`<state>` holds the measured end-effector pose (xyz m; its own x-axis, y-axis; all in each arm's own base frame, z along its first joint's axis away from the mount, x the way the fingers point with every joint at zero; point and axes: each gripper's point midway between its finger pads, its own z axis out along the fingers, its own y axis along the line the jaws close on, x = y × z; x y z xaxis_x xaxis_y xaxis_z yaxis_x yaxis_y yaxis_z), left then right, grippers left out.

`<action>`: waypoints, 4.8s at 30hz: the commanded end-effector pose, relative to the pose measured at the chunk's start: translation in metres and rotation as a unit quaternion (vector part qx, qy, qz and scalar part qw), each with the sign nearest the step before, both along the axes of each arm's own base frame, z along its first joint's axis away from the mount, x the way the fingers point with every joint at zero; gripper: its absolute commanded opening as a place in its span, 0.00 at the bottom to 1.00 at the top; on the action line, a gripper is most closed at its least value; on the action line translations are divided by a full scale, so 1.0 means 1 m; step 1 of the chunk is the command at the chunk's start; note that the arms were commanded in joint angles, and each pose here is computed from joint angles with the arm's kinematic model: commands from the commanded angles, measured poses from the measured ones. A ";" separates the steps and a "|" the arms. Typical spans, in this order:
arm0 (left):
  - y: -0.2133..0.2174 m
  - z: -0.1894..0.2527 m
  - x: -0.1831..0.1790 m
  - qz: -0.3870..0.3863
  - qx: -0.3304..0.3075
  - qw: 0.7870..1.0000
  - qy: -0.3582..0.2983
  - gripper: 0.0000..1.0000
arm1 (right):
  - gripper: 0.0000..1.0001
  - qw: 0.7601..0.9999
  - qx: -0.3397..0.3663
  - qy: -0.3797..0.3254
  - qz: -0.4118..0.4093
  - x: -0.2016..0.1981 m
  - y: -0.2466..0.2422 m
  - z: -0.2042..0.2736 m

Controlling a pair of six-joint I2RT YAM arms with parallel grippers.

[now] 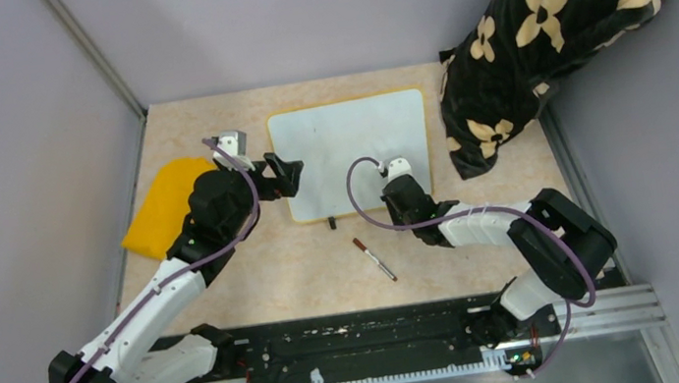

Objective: Write a sentence on the whiteboard
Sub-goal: Move the whiteboard to the center of the board, then open the whiteboard marker at the center of the board.

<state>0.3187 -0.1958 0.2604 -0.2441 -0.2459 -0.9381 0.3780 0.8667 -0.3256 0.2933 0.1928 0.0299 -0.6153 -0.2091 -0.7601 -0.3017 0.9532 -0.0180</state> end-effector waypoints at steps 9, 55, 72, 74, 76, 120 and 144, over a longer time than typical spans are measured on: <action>0.000 0.004 -0.002 -0.002 -0.004 1.000 -0.006 0.99 | 0.00 0.999 0.025 -0.015 0.044 -0.016 0.020 0.016; 0.020 0.027 -0.010 0.050 -0.078 0.995 -0.030 0.99 | 0.54 0.982 0.021 0.059 0.177 -0.097 0.080 0.031; 0.018 0.033 -0.014 0.035 -0.068 0.996 -0.042 0.99 | 0.42 0.979 -0.039 0.107 0.169 -0.099 0.076 -0.004; 0.019 0.033 -0.015 0.034 -0.068 0.996 -0.043 0.99 | 0.40 0.978 -0.045 0.112 0.168 -0.100 0.075 -0.008; 0.019 0.033 -0.015 0.034 -0.067 0.996 -0.043 0.99 | 0.37 0.977 -0.051 0.118 0.168 -0.101 0.074 -0.012; -0.086 0.090 -0.118 -0.386 -0.212 0.896 -0.054 0.99 | 0.00 0.909 0.312 -0.206 0.186 -0.105 0.070 0.265; -0.129 0.071 -0.130 -0.482 -0.231 0.844 0.044 0.60 | 0.00 0.892 0.332 -0.197 0.234 -0.115 0.090 0.276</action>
<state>0.1919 -0.3196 0.3189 -0.6323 -0.2295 -0.7400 0.7640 -0.0265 -0.6446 0.1812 0.2754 0.2763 -0.2660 0.1306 -0.9551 -0.7390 0.6086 0.2890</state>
